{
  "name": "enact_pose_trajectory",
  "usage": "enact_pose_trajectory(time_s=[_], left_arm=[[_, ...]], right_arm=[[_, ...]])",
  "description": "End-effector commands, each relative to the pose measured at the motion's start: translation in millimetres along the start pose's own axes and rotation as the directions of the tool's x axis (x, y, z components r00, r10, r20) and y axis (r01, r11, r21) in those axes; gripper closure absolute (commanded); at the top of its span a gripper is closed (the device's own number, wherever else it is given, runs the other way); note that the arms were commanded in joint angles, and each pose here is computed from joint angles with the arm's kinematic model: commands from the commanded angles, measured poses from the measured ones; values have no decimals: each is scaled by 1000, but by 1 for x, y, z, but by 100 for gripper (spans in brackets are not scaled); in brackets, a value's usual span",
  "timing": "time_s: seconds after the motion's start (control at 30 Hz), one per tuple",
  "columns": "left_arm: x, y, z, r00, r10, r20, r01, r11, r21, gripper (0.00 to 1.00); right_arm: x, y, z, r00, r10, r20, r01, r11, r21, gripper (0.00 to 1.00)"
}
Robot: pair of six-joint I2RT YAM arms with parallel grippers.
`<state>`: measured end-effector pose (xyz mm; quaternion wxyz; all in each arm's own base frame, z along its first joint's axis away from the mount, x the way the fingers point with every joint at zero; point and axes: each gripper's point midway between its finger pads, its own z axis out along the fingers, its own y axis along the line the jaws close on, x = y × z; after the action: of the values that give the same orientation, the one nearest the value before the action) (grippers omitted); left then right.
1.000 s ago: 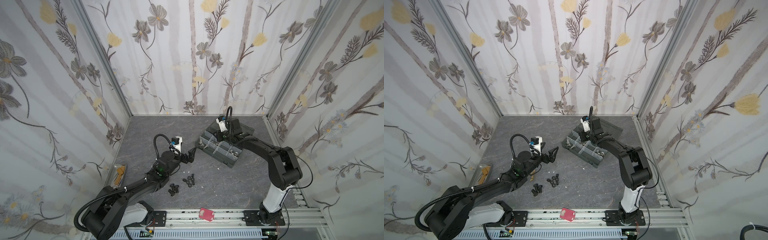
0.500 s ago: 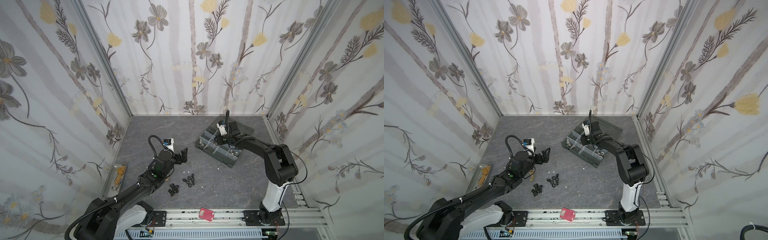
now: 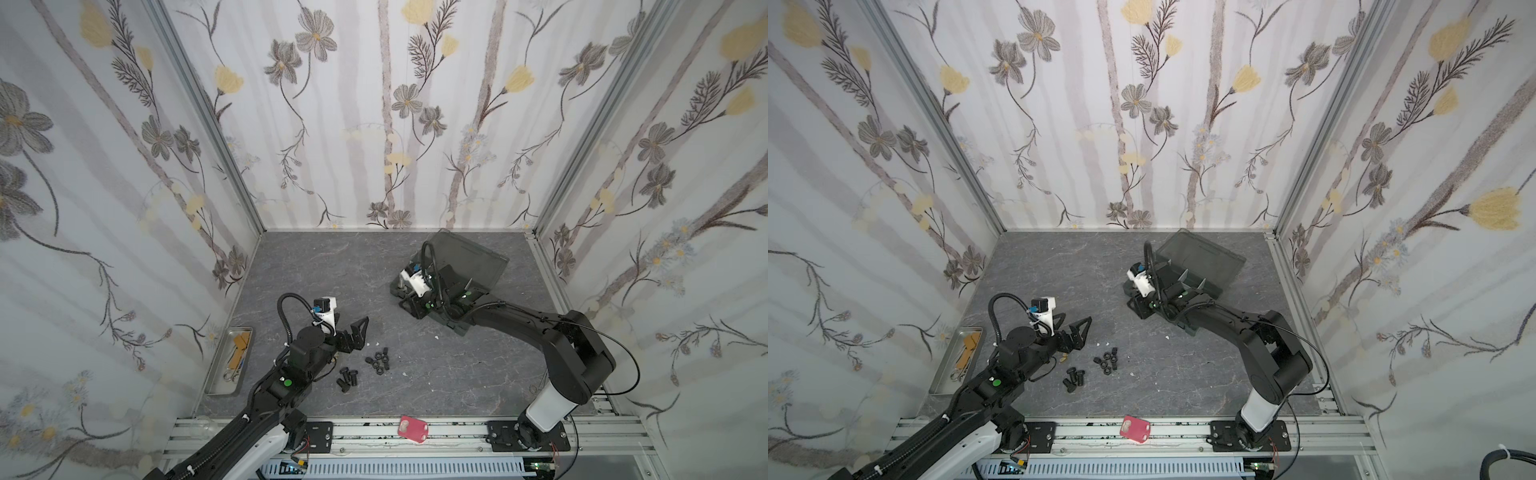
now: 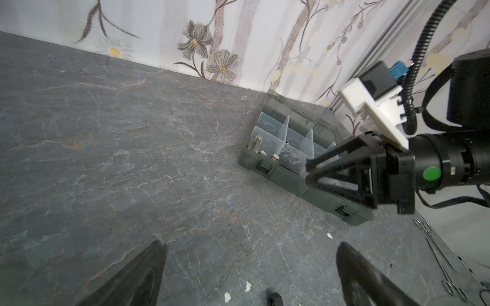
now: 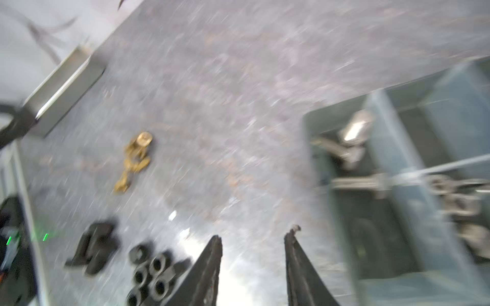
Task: Sort the screws and nuts into containers
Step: Place the nut into the container, then pick up the nut from the center of the table.
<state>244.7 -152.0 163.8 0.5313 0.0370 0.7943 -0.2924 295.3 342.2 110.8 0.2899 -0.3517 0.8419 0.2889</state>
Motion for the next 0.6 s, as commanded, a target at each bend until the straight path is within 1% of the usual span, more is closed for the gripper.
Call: enact_pose_trajectory(time_s=[0.0,0.03,0.17,0.27,0.37,0.43,0.57], left_arm=[[17,-3,-8,999,-44,-16,45,997,57,0],[18,-3,-10,999,-48,-4,48,997,66,0],[18,-1,-17,997,-50,54,45,995,85,0],[16,-2,-18,997,-38,64,32,995,90,0],[19,-2,-16,998,-34,46,30,996,89,0],[21,-4,-14,999,-26,33,23,995,97,0],[23,-4,-11,1000,-16,17,14,995,96,0]], right_arm=[[29,35,12,989,-135,-60,129,987,-95,61],[39,51,18,983,-165,-79,154,980,-127,61],[62,71,31,969,-221,-110,198,962,-187,62],[67,73,38,966,-226,-123,199,959,-204,60],[73,70,47,962,-229,-148,197,959,-201,60],[77,70,51,958,-237,-161,201,957,-209,61],[83,62,58,951,-240,-195,206,962,-180,67]])
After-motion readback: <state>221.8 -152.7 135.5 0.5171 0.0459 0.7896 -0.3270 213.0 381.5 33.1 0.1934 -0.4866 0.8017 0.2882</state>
